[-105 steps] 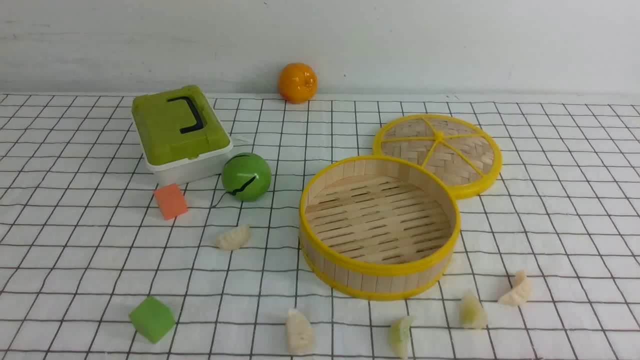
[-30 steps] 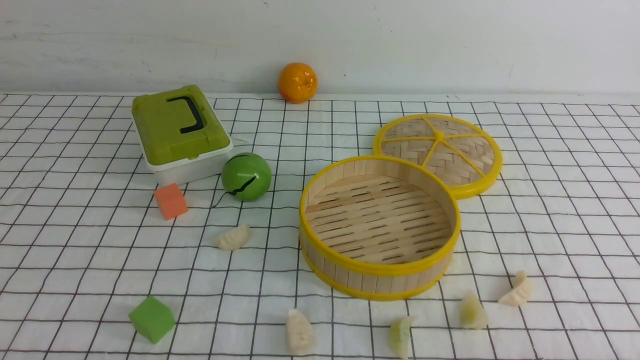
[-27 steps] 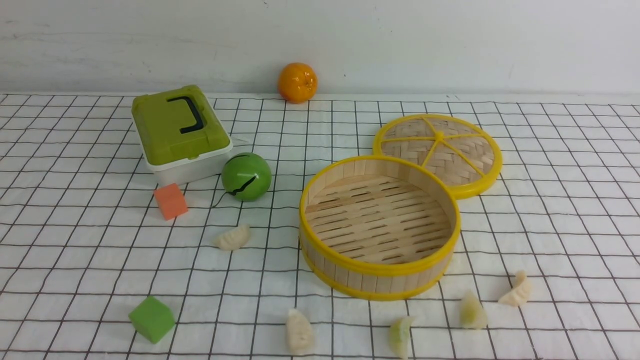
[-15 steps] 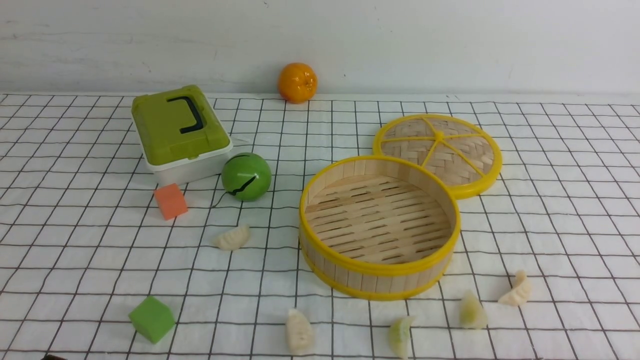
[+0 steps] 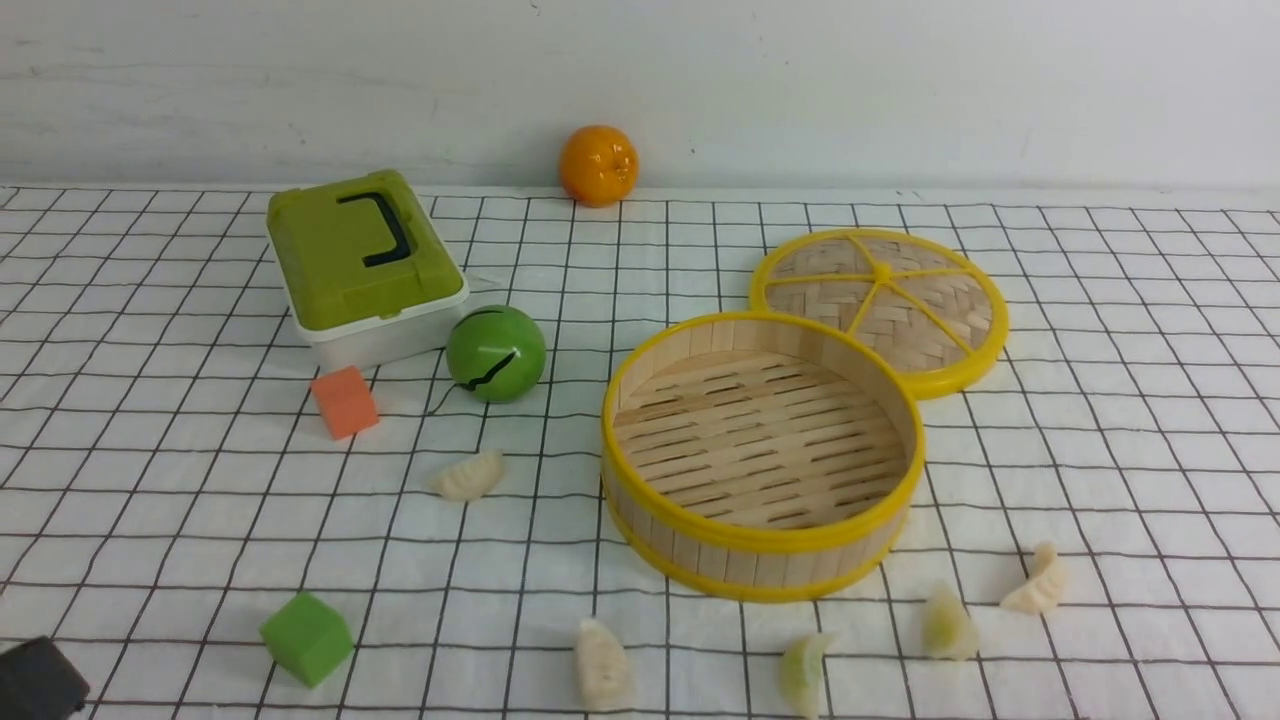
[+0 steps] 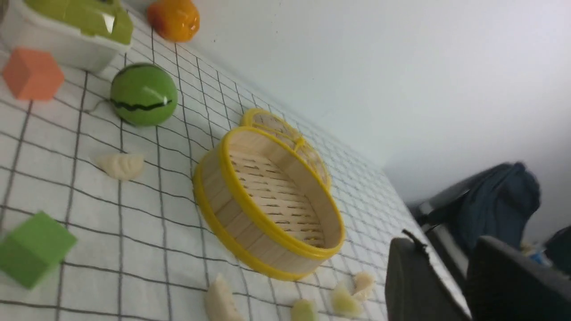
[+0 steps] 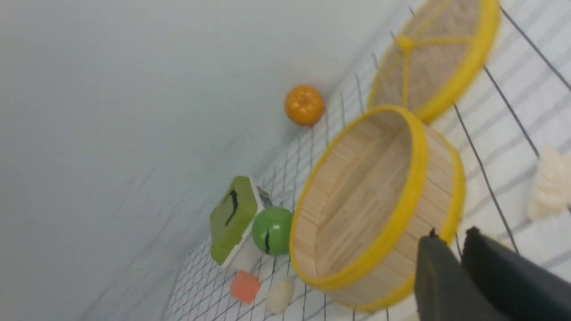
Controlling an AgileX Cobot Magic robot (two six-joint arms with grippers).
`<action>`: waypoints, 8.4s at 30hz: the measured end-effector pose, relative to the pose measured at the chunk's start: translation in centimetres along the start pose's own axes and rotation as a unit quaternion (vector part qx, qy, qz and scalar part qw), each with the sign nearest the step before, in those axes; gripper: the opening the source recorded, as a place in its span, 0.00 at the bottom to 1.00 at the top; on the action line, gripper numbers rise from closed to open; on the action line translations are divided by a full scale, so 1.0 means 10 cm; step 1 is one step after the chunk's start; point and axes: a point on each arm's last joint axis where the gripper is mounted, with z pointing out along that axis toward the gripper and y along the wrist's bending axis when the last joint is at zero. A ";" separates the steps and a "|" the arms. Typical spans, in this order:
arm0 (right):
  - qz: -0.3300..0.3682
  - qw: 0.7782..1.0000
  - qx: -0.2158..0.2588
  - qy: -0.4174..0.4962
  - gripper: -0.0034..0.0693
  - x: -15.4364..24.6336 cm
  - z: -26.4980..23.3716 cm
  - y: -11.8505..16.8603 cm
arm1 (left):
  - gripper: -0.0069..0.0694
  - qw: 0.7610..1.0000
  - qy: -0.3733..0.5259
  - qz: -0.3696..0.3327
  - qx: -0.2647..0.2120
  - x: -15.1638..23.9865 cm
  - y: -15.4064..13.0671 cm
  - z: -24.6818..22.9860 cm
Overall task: Put the dumplings into the steamer on the table with the white tablecloth.
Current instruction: 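Reach for and grasp a dumpling on the table with the left gripper, then place the dumpling into the bamboo steamer basket with the left gripper, then reach for and grasp a dumpling on the table with the left gripper, then place the dumpling into the bamboo steamer basket with the left gripper, then reach for and grasp a dumpling lying on the table beside the steamer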
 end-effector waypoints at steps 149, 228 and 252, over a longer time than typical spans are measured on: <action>-0.394 0.849 -0.060 0.347 0.13 -0.34 0.23 0.78 | 0.73 0.847 0.457 0.096 -0.256 1.16 0.16 3.21; -0.403 0.719 -0.005 0.566 0.04 0.05 1.26 1.18 | 0.07 0.916 0.315 0.240 -0.059 -0.45 -0.41 0.82; -0.381 0.731 0.213 0.525 0.59 1.23 2.19 0.88 | 0.07 0.914 0.327 0.238 -0.039 -0.12 -0.10 0.38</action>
